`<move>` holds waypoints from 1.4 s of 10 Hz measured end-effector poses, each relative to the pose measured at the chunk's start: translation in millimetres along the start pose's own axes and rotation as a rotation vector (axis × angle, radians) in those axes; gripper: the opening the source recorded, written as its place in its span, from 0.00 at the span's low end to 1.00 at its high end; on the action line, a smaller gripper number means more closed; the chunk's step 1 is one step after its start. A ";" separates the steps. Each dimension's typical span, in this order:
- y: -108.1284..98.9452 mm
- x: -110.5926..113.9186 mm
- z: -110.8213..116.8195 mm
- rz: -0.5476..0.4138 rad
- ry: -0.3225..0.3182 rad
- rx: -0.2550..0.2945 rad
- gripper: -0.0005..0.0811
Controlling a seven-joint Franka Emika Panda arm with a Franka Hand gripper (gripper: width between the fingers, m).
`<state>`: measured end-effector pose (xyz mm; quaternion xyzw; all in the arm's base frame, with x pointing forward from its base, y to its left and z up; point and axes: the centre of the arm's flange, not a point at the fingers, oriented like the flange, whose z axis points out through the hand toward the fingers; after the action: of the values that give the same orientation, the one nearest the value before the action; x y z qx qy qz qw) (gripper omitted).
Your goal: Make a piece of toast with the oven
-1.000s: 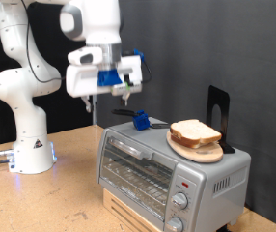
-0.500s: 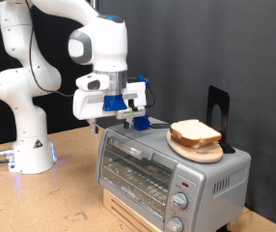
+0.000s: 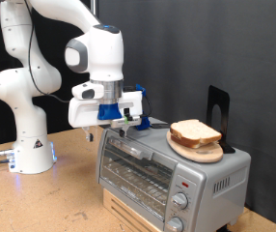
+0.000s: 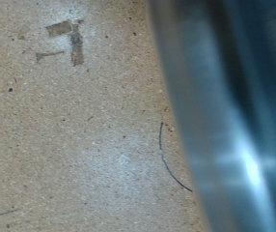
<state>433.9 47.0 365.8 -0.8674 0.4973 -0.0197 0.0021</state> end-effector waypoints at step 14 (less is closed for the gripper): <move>28.1 56.9 11.7 0.137 0.091 -0.067 0.99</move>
<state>438.9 -16.5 355.3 -0.8291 0.5554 -0.0423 -0.0479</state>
